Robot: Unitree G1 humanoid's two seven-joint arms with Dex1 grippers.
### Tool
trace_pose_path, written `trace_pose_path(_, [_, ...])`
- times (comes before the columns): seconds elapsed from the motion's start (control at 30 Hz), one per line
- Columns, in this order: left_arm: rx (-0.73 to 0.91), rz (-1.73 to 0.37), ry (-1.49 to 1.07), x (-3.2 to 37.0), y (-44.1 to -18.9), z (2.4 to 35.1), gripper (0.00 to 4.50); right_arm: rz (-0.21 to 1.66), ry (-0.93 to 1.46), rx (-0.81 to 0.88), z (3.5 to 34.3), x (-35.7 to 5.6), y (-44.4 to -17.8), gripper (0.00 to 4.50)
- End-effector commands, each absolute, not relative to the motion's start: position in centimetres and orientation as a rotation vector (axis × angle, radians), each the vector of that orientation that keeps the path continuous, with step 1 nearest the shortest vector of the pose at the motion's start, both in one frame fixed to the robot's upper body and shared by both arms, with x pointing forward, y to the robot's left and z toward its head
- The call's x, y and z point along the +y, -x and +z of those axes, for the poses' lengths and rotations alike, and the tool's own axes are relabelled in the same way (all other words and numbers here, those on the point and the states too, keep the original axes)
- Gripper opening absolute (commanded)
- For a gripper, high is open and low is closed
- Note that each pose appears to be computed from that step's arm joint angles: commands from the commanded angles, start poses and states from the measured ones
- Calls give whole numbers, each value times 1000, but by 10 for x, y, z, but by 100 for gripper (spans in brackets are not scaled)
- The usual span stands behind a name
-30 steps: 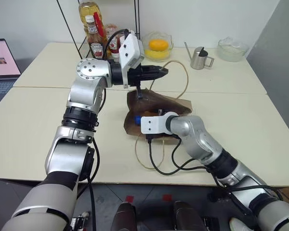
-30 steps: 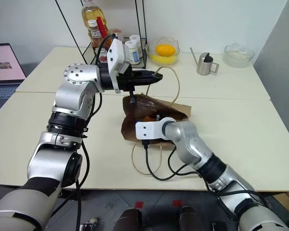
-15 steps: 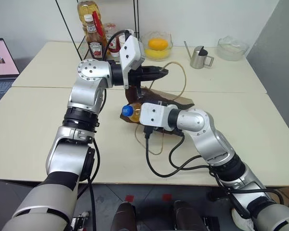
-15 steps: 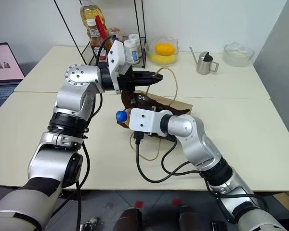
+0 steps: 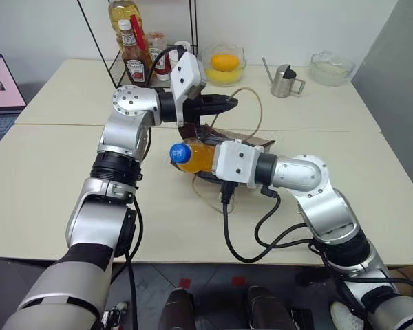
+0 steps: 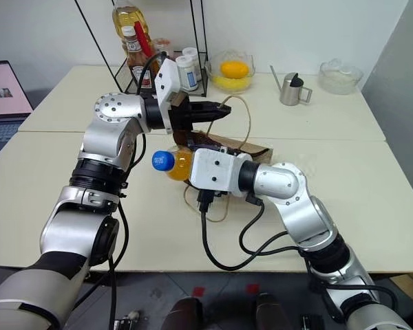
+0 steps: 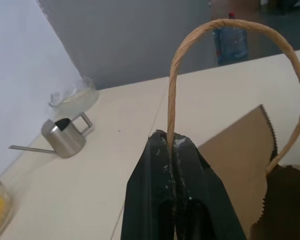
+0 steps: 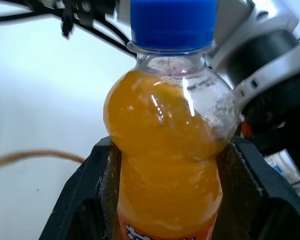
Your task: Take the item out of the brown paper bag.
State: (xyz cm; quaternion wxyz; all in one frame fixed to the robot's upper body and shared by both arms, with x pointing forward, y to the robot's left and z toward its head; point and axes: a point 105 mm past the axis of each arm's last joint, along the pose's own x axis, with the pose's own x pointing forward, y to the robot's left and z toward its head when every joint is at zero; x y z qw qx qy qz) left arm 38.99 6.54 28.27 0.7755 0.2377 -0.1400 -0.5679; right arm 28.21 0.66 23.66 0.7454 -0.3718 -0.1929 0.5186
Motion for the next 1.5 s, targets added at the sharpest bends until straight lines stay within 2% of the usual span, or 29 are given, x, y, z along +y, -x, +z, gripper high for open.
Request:
trace_pose_path(0.03, [-350,-1225,-537,61,-389,294,0,1095,794,-587,271,-5,-266,241])
trace_pose_path(0.47, [-342,-1186,-554,57,-402,289,0,995,838,-766,310,-32,-237,241])
trace_pose_path(0.67, [-348,-1174,-563,56,-405,287,0,835,908,-763,325,-63,-245,241])
trace_pose_path(0.93, [-356,-1167,-566,57,-406,287,0,679,1000,-685,327,-106,-251,241])
trace_pose_path(1.1, [-367,-1168,-561,56,-406,290,0,596,1140,-478,292,-149,-265,241])
trace_pose_path(1.2, [-375,-1168,-557,54,-405,292,0,599,1271,-290,248,-176,-274,241])
trace_pose_path(1.37, [-381,-1169,-554,53,-404,293,0,608,1446,-50,191,-214,-287,241])
trace_pose_path(1.5, [-383,-1170,-553,53,-404,294,0,607,1510,67,166,-233,-293,241])
